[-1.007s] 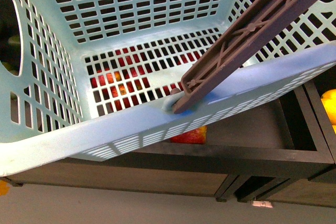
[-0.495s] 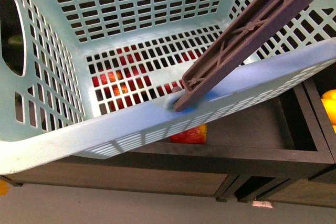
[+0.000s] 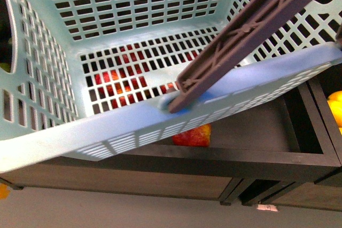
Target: Pick lemon and mango into basket
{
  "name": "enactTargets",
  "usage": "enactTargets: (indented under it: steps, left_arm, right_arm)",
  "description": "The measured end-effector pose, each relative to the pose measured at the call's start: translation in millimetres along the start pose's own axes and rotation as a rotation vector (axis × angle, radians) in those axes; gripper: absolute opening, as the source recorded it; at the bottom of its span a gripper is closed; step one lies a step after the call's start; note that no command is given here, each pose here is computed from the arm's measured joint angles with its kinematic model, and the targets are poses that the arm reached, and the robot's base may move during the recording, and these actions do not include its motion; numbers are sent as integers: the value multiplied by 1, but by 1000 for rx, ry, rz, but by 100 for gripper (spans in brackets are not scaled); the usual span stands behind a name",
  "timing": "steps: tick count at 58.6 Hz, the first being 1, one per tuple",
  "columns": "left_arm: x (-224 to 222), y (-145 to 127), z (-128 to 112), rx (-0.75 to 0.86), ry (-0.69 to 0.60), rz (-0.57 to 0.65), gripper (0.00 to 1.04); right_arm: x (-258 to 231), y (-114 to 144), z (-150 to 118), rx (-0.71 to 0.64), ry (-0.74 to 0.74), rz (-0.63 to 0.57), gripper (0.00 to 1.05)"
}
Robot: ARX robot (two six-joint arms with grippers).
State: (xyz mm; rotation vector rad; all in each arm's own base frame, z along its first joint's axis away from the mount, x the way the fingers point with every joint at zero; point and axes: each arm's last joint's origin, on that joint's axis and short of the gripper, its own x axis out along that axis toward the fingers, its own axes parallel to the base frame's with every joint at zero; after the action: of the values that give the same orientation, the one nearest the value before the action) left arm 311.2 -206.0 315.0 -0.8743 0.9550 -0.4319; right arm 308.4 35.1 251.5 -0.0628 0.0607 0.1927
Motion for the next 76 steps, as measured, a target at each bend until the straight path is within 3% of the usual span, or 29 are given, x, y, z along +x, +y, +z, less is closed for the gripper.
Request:
enactTargets:
  steps: [11, 14, 26, 34, 43, 76]
  left_arm:
    - [0, 0, 0, -4, 0, 0, 5]
    - [0, 0, 0, -2, 1, -1, 5]
    - [0, -1, -1, -6, 8, -4, 5]
    - [0, 0, 0, -4, 1, -1, 5]
    - [0, 0, 0, -6, 4, -3, 5]
    - [0, 0, 0, -5, 2, -1, 5]
  right_arm:
    - [-23, -19, 15, 42, -77, -135, 92]
    - [-30, -18, 11, 46, -88, -183, 84]
    - [-61, -17, -25, 51, -51, -174, 54]
    - [-88, -16, -43, 53, -55, -195, 24]
    - [-105, -11, -56, 54, -47, -194, 2]
    - [-155, 0, -85, 57, -48, -192, 2]
